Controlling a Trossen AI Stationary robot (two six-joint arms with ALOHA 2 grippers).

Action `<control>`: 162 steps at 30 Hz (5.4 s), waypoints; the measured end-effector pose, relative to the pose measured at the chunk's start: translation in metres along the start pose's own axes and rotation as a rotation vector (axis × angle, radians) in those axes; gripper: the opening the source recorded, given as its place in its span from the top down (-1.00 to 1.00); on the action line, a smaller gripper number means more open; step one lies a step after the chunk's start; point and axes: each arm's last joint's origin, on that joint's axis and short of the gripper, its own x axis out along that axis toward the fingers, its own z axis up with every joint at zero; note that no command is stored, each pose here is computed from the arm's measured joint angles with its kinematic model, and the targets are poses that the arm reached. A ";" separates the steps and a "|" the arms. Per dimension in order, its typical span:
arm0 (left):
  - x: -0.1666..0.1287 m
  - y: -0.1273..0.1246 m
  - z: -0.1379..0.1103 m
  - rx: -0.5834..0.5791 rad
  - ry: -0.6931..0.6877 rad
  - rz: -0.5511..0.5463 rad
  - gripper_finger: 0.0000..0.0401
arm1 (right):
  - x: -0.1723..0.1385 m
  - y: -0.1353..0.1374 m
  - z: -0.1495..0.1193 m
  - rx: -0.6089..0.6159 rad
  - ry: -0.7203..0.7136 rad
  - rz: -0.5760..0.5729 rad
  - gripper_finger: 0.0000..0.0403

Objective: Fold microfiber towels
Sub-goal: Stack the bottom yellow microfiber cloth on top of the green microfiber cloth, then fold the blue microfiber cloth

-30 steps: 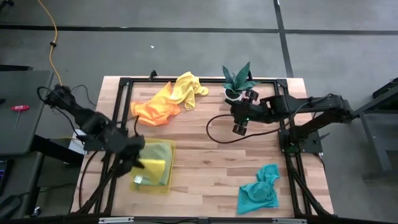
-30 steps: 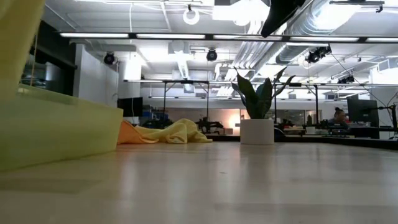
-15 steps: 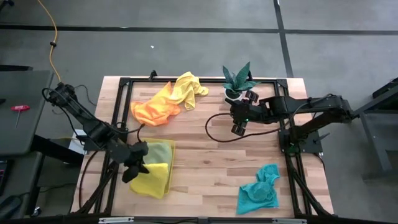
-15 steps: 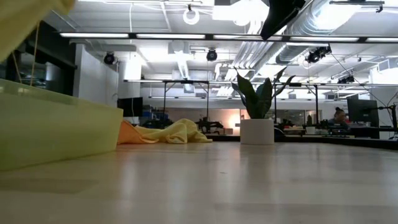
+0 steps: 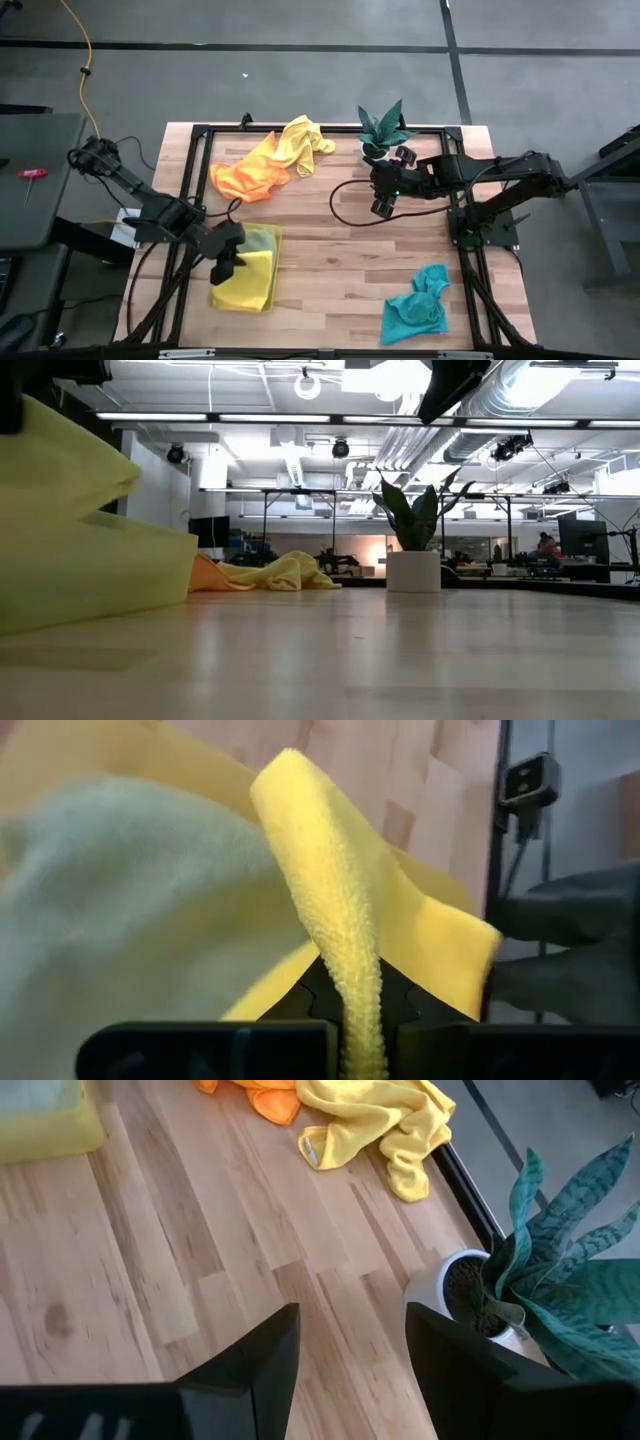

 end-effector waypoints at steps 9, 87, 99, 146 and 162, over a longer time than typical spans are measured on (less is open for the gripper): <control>0.000 0.014 0.004 0.070 0.016 0.108 1.00 | 0.000 0.000 0.000 0.034 0.000 0.005 0.13; -0.035 0.003 0.040 0.321 -0.338 0.203 0.98 | 0.000 0.002 0.005 0.062 -0.042 0.023 0.13; -0.127 0.001 0.110 0.431 -0.871 0.313 1.00 | 0.000 0.002 0.005 0.064 -0.042 0.023 0.13; -0.081 0.029 0.099 0.231 -1.078 0.004 1.00 | 0.040 0.265 -0.176 0.037 0.867 0.317 0.98; -0.081 0.029 0.099 0.227 -1.079 0.006 1.00 | 0.148 0.185 -0.082 -0.190 0.524 0.186 1.00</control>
